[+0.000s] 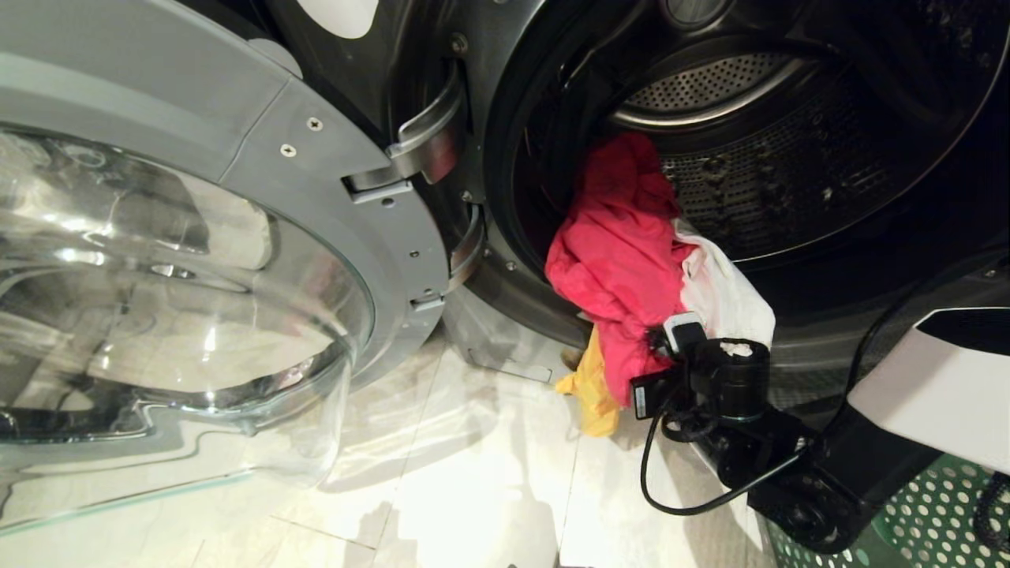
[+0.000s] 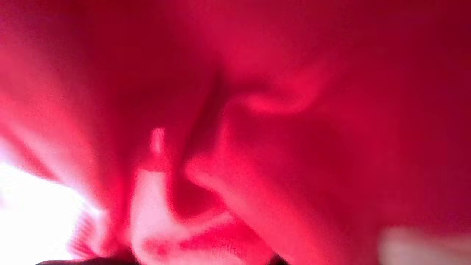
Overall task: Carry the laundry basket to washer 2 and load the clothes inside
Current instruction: Place the clothes into the washing machine
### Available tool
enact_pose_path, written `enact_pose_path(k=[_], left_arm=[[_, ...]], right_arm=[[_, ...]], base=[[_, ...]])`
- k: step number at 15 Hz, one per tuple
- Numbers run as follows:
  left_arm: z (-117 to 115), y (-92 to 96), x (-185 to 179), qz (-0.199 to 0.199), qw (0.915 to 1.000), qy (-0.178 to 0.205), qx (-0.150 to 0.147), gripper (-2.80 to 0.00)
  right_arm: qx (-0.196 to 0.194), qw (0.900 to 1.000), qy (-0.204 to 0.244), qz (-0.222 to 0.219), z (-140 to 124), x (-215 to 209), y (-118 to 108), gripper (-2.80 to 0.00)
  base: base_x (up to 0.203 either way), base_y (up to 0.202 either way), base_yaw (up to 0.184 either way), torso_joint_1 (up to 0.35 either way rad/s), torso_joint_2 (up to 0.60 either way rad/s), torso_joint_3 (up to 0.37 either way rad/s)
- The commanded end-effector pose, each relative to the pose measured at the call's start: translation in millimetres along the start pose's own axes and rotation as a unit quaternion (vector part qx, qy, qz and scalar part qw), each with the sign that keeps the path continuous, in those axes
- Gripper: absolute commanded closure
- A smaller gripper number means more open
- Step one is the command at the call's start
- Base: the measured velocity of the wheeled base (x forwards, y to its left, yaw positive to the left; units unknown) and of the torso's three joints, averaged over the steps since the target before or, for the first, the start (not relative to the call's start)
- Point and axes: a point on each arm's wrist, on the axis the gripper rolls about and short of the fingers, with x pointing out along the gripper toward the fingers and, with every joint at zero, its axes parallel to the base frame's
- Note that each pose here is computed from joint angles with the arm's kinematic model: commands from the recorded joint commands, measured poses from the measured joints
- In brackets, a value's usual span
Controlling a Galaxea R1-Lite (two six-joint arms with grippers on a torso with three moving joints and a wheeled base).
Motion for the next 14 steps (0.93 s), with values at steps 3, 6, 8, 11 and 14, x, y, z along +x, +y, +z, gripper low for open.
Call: enact_pose_path(k=[3,6,8,11,14], left_arm=[[-2.1,0.1,0.6,0.000,1.0000,0.004,0.000,0.00],[-2.1,0.1,0.6,0.000,1.0000,0.004,0.000,0.00],[-2.1,0.1,0.6,0.000,1.0000,0.004,0.000,0.00],[-2.1,0.1,0.6,0.000,1.0000,0.004,0.000,0.00],[-2.1,0.1,0.6,0.000,1.0000,0.004,0.000,0.00]], right_arm=[[0.011,0.999,-0.047,0.000,33.0,-16.6,-6.0,0.00],[0.009,0.998,-0.065,0.000,46.4,-24.0,-9.6,0.00],[0.001,0.997,-0.081,0.002,55.9,-27.8,-11.9,0.00],[-0.019,0.991,-0.131,-0.008,73.6,-24.8,-11.4,0.00],[-0.037,0.985,-0.171,-0.017,81.7,-24.4,-11.7,0.00]], base=[[0.000,0.000,0.000,0.000,0.00,0.000],[0.000,0.000,0.000,0.000,0.00,0.000],[0.000,0.000,0.000,0.000,0.00,0.000],[0.000,0.000,0.000,0.000,0.00,0.000],[0.000,0.000,0.000,0.000,0.00,0.000]])
